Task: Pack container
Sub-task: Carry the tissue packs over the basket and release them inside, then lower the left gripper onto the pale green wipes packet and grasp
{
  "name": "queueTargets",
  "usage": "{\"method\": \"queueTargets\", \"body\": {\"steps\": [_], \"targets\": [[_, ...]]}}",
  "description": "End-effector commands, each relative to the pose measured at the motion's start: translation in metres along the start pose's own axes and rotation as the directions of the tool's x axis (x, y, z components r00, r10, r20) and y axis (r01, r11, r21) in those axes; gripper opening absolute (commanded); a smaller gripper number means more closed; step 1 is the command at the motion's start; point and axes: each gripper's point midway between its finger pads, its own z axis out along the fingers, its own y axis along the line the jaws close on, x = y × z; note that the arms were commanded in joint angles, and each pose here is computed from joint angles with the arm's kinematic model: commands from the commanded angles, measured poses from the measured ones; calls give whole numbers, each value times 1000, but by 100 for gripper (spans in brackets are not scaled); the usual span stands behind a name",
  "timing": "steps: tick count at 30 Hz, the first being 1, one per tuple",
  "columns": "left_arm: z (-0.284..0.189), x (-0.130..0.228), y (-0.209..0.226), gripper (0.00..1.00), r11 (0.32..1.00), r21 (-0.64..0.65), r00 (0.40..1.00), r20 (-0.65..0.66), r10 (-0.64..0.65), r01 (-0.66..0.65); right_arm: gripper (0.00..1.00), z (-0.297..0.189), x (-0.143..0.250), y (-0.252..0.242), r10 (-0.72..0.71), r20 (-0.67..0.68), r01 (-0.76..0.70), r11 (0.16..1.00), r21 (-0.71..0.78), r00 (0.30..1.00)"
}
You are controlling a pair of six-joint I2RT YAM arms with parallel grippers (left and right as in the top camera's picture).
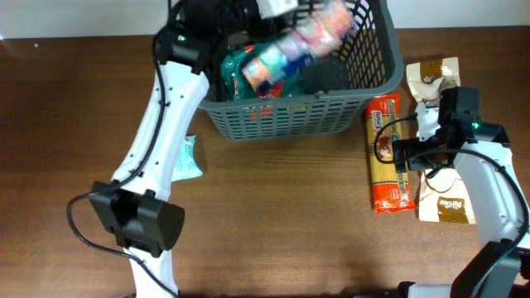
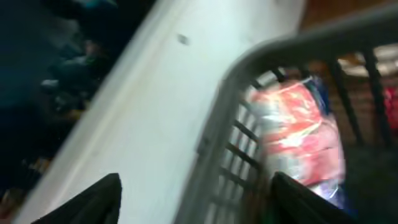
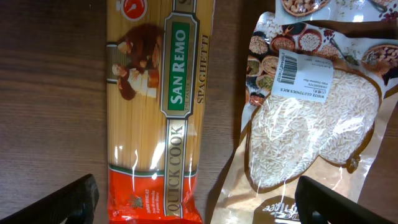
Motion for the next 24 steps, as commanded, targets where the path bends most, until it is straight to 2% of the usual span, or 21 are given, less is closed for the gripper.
{"method": "queueTargets", "body": {"steps": [1,5,9,13,16,18,21,24], "targets": [[-27,-33,28,74,994,-75,996,48,-77,81,99,-3,-7,-2,0,18,0,1000,-4,1000],[-34,-39,32,76,993,-88,996,47,-81,85,99,-3,-7,-3,0,18,0,1000,-3,1000],[-63,-40,62,76,965,-243,993,-37,-115,103,99,-3,-7,-2,0,18,0,1000,-4,1000],[-111,-41,93,76,897,-429,976,-131,-176,105,98,-3,-6,-3,0,18,0,1000,-3,1000],[-156,-37,113,75,804,-575,942,-164,-293,150,99,-3,-7,-2,0,18,0,1000,-4,1000],[-191,-29,122,75,715,-669,901,-159,-404,203,99,-3,-6,-3,0,18,0,1000,-3,1000],[-245,-6,123,72,558,-769,798,-107,-594,313,99,-3,-6,-3,0,18,0,1000,-3,1000],[-285,28,110,71,448,-813,668,-101,-738,373,99,-3,-6,-3,0,18,0,1000,-3,1000]]}}
